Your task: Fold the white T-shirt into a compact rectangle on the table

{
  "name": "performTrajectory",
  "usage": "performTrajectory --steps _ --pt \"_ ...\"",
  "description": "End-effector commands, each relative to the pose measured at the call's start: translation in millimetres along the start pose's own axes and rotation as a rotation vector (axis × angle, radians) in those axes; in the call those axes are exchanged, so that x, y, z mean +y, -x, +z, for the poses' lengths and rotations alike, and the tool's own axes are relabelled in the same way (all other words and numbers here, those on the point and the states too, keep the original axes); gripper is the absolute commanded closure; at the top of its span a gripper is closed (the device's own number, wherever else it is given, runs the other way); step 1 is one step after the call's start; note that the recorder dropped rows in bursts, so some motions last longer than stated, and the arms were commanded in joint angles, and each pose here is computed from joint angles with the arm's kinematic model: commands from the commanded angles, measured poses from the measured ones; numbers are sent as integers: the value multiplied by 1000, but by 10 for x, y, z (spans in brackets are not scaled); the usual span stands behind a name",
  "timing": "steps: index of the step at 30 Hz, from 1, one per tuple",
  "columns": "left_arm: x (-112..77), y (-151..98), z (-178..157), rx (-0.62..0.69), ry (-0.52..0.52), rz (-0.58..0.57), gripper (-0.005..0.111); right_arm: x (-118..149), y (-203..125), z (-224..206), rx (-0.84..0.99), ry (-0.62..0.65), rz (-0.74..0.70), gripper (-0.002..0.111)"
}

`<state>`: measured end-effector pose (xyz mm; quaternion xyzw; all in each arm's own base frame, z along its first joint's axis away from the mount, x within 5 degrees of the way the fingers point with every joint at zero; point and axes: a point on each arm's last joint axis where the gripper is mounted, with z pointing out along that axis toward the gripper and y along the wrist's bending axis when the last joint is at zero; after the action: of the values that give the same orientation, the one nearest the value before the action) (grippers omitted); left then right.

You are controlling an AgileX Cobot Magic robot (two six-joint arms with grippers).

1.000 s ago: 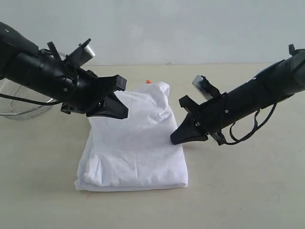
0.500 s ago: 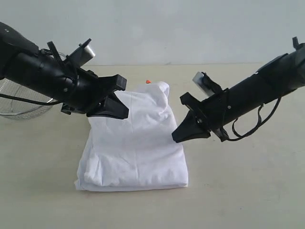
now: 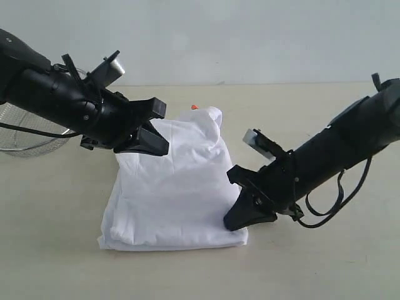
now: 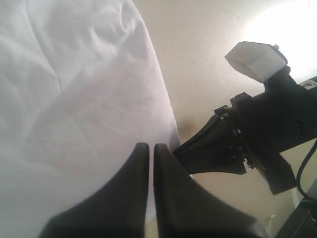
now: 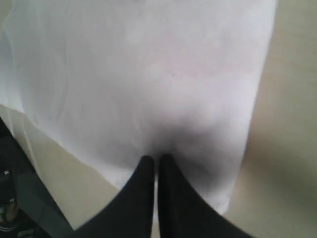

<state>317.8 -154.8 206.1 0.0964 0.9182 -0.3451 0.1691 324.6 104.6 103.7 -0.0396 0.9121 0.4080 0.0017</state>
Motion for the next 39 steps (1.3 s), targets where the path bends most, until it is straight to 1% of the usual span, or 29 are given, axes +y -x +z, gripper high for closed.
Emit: performTrajectory --steps 1,2,4,7,10,13,14,17,19,21,22,23,26,27,28,31,36,39 --pt "-27 -22 4 14 -15 19 102 234 -7 -147 -28 73 -54 108" --pt "-27 -22 4 14 -15 19 102 318 4 -231 -64 62 -82 108" --pt "-28 -23 4 16 -16 19 102 363 21 -292 -103 38 -102 108" --pt "-26 -21 4 12 -14 19 102 236 45 -187 -109 -88 -100 108" --pt "-22 -24 4 16 -10 26 102 238 98 -188 -138 -101 -115 108" --pt "-20 -25 4 18 -8 29 102 411 258 -347 -218 -111 -193 108" --pt "-20 -25 4 18 -8 29 102 429 289 -366 -229 -115 -203 106" --pt "-12 -19 5 11 0 50 102 445 385 -404 -271 -137 -167 91" --pt "-3 -12 10 4 7 56 102 387 444 -402 -294 -185 -136 71" --pt "14 -16 32 10 8 52 102 313 487 -373 -304 -221 -110 45" --pt "26 -21 46 15 11 52 102 295 498 -360 -301 -226 -106 38" --pt "49 -28 69 24 18 54 102 263 508 -335 -290 -235 -108 38" --pt "125 -60 150 61 36 59 102 170 559 -253 -268 -246 -102 51" --pt "146 -69 170 71 43 64 102 147 581 -232 -267 -248 -99 52" --pt "160 -77 184 80 47 66 102 124 593 -212 -265 -250 -96 51" --pt "170 -86 198 89 46 65 102 76 629 -169 -257 -256 -112 44" --pt "171 -85 198 89 48 66 102 -74 658 -20 -225 -251 -84 43" --pt "186 -92 197 97 63 87 102 -154 633 129 -187 -177 -46 43"
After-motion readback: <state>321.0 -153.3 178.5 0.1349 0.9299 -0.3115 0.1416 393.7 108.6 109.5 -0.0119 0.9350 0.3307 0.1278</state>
